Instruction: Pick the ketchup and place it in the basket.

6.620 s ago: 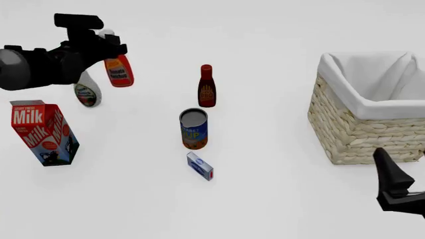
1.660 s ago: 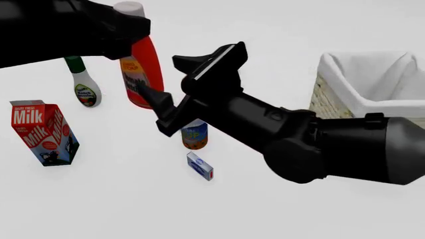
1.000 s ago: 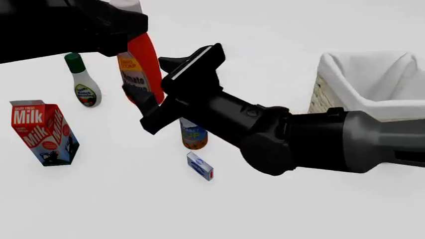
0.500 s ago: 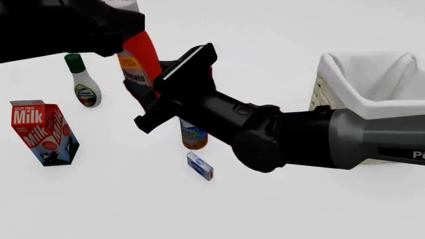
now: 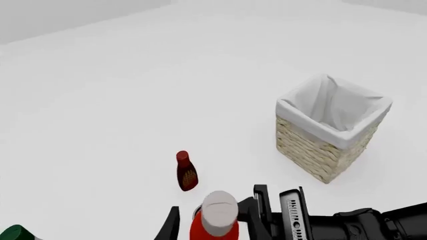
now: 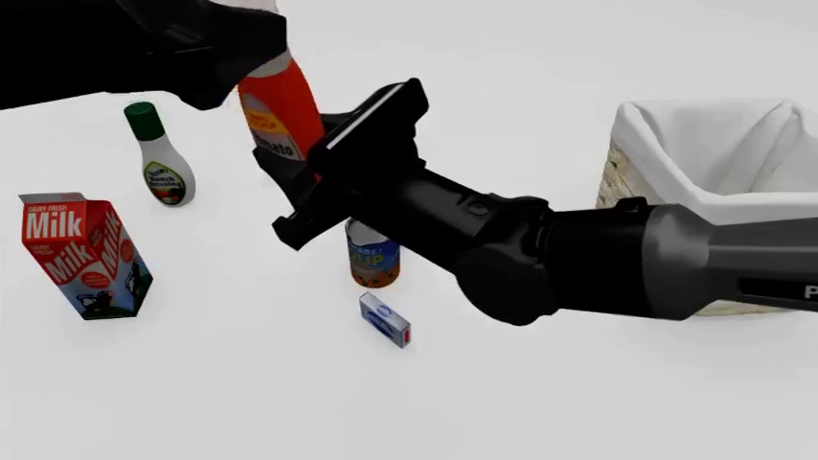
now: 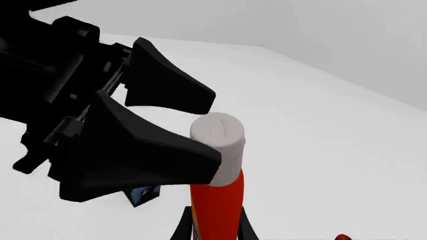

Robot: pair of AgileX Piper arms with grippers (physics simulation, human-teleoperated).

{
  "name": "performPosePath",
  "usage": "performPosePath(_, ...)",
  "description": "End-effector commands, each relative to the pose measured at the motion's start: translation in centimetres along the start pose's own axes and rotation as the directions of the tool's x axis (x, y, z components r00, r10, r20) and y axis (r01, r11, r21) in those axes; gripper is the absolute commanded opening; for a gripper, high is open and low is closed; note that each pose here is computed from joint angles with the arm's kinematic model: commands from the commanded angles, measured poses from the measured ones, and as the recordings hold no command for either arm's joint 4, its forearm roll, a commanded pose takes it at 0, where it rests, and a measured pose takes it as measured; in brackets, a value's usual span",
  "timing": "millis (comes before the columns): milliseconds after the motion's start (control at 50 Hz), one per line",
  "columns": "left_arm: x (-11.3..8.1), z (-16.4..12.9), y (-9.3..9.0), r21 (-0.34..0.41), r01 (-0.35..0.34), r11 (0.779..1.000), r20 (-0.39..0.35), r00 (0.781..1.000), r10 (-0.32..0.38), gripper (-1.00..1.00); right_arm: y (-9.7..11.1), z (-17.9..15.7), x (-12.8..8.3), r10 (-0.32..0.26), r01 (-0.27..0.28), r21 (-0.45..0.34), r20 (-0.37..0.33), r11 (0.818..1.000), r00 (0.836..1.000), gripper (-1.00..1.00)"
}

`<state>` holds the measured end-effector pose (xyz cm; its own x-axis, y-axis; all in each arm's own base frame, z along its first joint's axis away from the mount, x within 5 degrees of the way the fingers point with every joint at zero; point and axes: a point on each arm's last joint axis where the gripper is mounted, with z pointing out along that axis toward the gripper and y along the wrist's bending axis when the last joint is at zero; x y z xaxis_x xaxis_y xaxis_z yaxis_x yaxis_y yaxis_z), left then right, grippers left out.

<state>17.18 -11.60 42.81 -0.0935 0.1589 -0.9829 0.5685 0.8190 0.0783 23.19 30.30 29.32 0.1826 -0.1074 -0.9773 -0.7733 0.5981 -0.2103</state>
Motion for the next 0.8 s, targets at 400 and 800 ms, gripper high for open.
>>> performPosePath(400,-2.5,-6.8,1.0,-0.060,0.064,0.996,0.153,0.987,-0.054,1.00,-2.7,-1.5,-0.5,0.021,-0.021,0.069,-0.008,0.997,1.000,-1.00)
performPosePath(800,0.7,-8.6,2.8,-0.216,0.166,0.962,0.188,0.974,-0.126,1.00,-7.6,-3.7,-2.0,0.048,-0.046,0.203,-0.003,0.978,0.999,-1.00)
